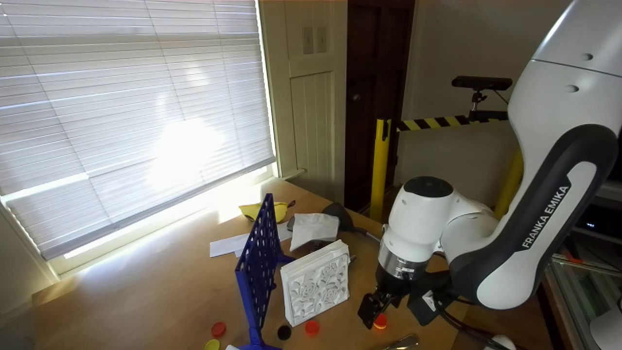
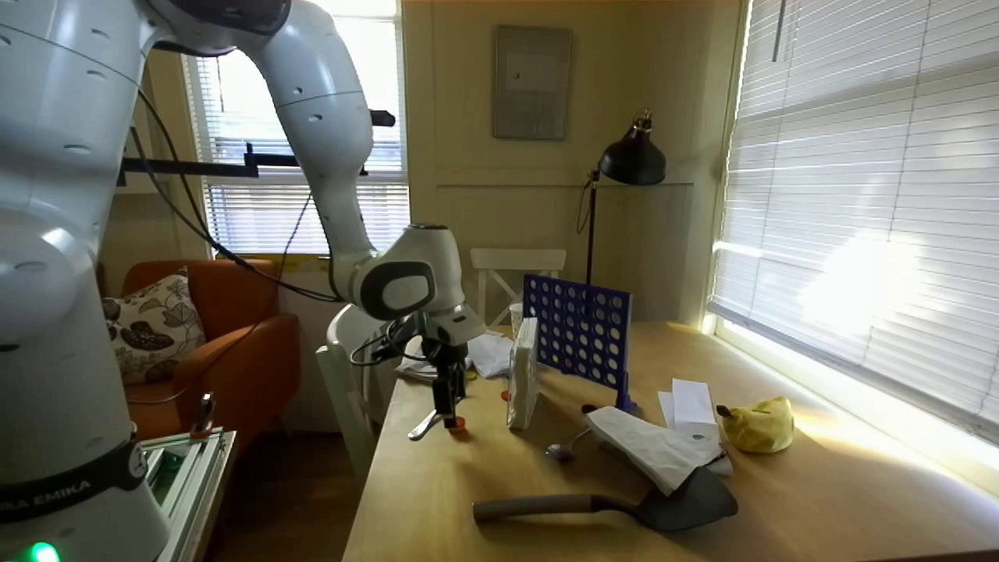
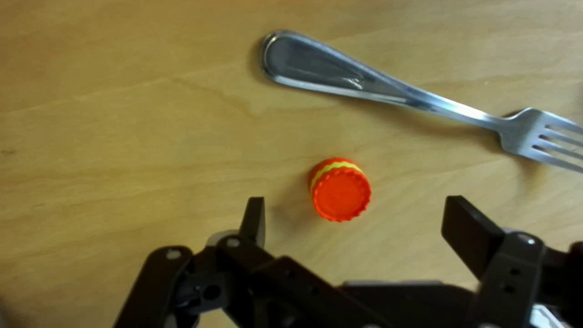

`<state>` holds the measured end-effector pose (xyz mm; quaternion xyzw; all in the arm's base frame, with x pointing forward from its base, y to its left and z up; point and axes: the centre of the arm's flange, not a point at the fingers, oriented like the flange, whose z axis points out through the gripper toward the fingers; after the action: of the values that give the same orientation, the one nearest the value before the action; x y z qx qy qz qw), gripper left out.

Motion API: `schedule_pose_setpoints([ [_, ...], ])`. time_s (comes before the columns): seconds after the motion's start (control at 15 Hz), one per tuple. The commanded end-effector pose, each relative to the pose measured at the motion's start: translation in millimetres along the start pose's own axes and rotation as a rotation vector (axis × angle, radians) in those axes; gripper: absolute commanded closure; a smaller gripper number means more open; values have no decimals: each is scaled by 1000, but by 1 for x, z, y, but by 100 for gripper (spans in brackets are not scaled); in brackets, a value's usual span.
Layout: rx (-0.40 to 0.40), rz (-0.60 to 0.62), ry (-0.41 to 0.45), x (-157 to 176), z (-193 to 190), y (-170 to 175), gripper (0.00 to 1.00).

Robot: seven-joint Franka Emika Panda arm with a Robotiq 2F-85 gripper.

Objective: Place one yellow chip in the blue gameboard.

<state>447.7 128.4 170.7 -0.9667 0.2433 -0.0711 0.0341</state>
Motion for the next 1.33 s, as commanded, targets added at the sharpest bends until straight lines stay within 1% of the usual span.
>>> schedule_pose_setpoints([
  [0.0,0,1,10,-1,8,-9,8],
  [0.07,-2,-2,8,-2,9,-10,11],
  [0.13,-2,-4,6,-3,9,-11,20],
  [0.2,-4,-4,5,-3,10,-11,18],
  [0.27,-4,-4,4,-2,11,-13,24],
  [0.33,-5,-4,5,0,12,-13,25],
  [0.4,-5,-4,5,1,12,-14,23],
  [0.47,-6,-3,6,2,13,-14,23],
  [0.53,-7,-2,7,3,14,-14,20],
  [0.87,-14,0,3,6,20,-13,20],
  [1.07,-16,1,2,7,22,-12,27],
  [1.13,-16,1,4,7,22,-12,36],
  [1.27,-16,1,8,8,21,-12,41],
])
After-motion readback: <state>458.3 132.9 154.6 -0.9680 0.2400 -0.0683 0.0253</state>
